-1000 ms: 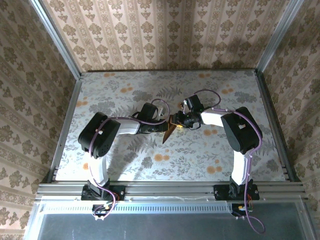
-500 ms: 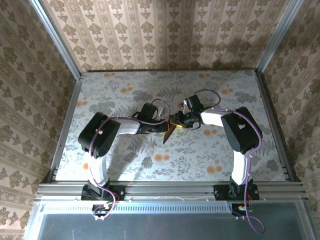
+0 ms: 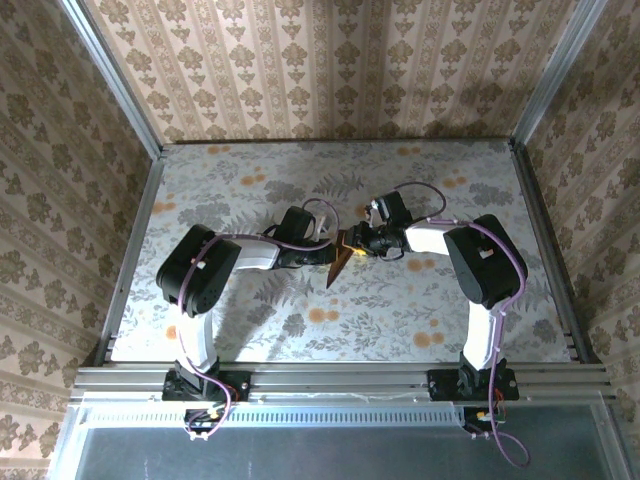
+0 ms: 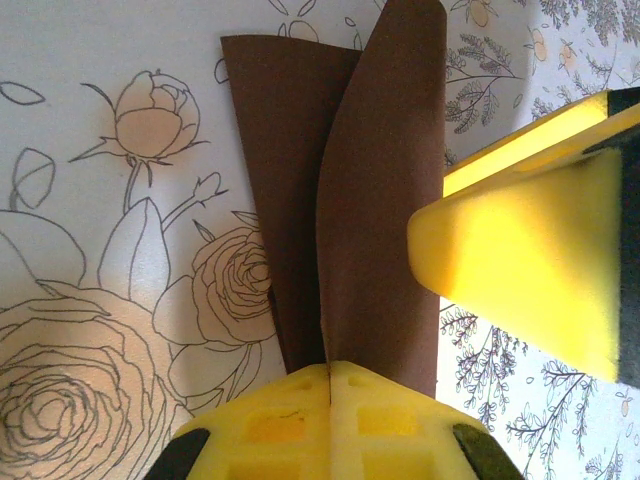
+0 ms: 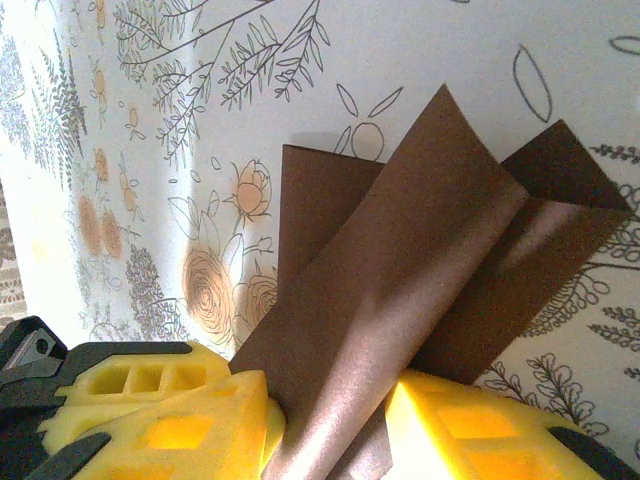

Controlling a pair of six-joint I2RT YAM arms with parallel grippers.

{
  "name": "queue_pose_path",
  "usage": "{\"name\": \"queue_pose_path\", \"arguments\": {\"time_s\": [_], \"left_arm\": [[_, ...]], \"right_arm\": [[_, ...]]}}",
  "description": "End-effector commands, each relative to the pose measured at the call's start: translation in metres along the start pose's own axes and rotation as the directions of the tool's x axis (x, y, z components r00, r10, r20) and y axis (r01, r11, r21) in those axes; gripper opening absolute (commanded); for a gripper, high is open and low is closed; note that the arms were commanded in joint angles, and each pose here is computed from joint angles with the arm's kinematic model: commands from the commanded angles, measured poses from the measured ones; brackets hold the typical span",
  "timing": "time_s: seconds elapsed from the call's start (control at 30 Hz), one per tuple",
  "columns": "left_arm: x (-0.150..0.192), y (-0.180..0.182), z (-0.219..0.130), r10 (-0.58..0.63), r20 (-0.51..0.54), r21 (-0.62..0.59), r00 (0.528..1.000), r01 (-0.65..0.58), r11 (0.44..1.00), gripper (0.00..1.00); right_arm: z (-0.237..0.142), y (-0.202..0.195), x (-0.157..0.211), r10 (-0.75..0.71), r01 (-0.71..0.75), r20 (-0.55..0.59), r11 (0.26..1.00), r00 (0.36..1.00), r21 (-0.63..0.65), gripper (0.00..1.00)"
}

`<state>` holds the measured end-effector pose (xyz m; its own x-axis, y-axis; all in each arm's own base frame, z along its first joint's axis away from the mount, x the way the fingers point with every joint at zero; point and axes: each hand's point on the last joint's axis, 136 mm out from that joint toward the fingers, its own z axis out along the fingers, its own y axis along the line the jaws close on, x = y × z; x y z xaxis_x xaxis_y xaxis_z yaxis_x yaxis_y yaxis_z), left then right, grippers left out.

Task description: Fold a paper plane with a square sheet of paper (fold left side to right side)

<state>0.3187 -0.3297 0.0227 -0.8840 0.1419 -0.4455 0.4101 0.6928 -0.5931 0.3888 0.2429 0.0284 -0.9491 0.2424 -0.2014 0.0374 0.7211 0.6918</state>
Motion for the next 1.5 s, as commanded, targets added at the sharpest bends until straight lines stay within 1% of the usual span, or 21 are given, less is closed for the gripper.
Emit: {"name": "queue_pose_path", "arguments": {"time_s": [0.0,0.33,0.43,0.6,0.7,1.03,1.27,1.47], "left_arm": [[0.06,0.045,0.011,-0.094,-0.159,-0.137,0.983,0.072,0.988,0.0],[0.062,0.047,0.011,-0.092,-0.161,-0.141,0.983,0.069,0.988,0.0],[0.061,0.046,0.011,-0.092,-0.158,-0.141,0.983,0.069,0.988,0.0],[0.059,0.045,0.009,-0.084,-0.152,-0.14,0.985,0.063,0.988,0.0],[0.06,0.045,0.01,-0.084,-0.155,-0.14,0.984,0.063,0.988,0.0],[0.059,0.045,0.009,-0.083,-0.151,-0.143,0.985,0.061,0.988,0.0],[0.06,0.046,0.009,-0.081,-0.153,-0.147,0.985,0.058,0.987,0.0],[0.061,0.046,0.009,-0.081,-0.154,-0.148,0.985,0.058,0.987,0.0]], "right_arm": [[-0.009,0.0,0.006,0.027,-0.027,-0.011,1.0,1.0,0.003,0.38],[-0.025,0.004,0.005,0.023,-0.023,0.012,1.0,1.0,0.001,0.38],[-0.033,0.005,0.0,0.007,-0.007,0.029,1.0,1.0,0.015,0.36],[-0.034,0.013,-0.009,-0.02,0.019,0.03,1.0,0.999,0.021,0.16],[-0.026,0.017,-0.01,-0.037,0.037,0.009,0.999,0.999,0.03,0.13],[0.0,0.011,-0.008,-0.047,0.05,-0.042,0.996,0.998,0.068,0.11],[0.005,-0.003,0.0,-0.044,0.052,-0.072,0.991,0.996,0.121,0.11],[0.007,-0.01,0.007,-0.038,0.05,-0.085,0.989,0.996,0.139,0.11]]}}
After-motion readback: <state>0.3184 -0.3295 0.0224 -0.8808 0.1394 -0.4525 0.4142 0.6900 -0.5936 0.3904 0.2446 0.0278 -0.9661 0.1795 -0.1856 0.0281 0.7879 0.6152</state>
